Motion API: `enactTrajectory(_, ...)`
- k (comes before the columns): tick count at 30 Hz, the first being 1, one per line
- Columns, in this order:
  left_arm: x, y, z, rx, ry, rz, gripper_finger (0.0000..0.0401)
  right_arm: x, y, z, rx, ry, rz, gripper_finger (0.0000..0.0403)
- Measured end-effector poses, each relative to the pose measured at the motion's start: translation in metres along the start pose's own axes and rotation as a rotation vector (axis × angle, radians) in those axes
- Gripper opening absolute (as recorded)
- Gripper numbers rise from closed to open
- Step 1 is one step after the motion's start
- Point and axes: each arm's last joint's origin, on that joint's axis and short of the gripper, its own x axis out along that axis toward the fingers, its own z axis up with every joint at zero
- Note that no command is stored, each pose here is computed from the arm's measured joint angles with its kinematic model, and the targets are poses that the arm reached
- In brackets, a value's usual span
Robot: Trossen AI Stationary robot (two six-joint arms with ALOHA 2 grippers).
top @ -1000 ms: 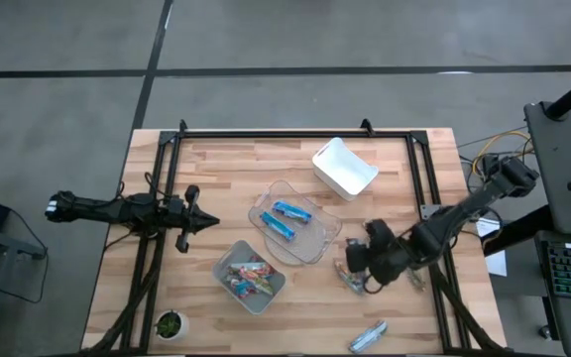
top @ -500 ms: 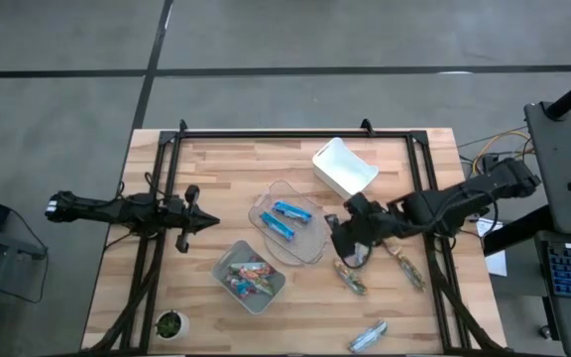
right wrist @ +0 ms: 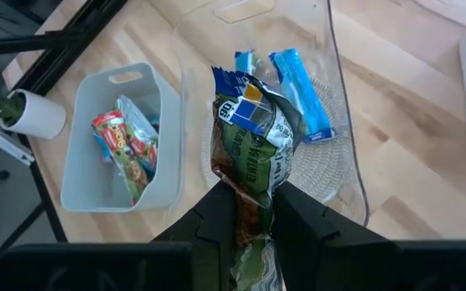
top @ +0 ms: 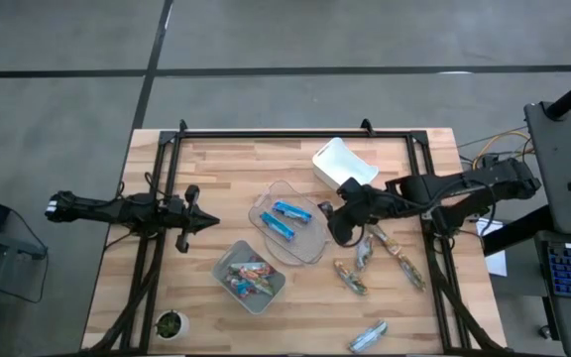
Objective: Pick and place Granola Bars by type
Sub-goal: Put the blue granola bar into the transparent bin
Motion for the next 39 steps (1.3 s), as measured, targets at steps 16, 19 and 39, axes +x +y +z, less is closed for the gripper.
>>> enactTrajectory(16,0.0,0.0,0.0,0.0,0.0,0.0,0.0,0.001,0.019,0.032,-0.162,0.021,0.086,0.0063)
enactTrajectory(19,0.0,0.0,0.0,0.0,0.0,0.0,0.0,0.002,0.024,0.036,-0.202,0.017,0.091,0.0063)
enactTrajectory(39,0.0,0.0,0.0,0.0,0.0,0.0,0.0,0.013,0.044,0.074,-0.389,0.15,0.018,0.0063)
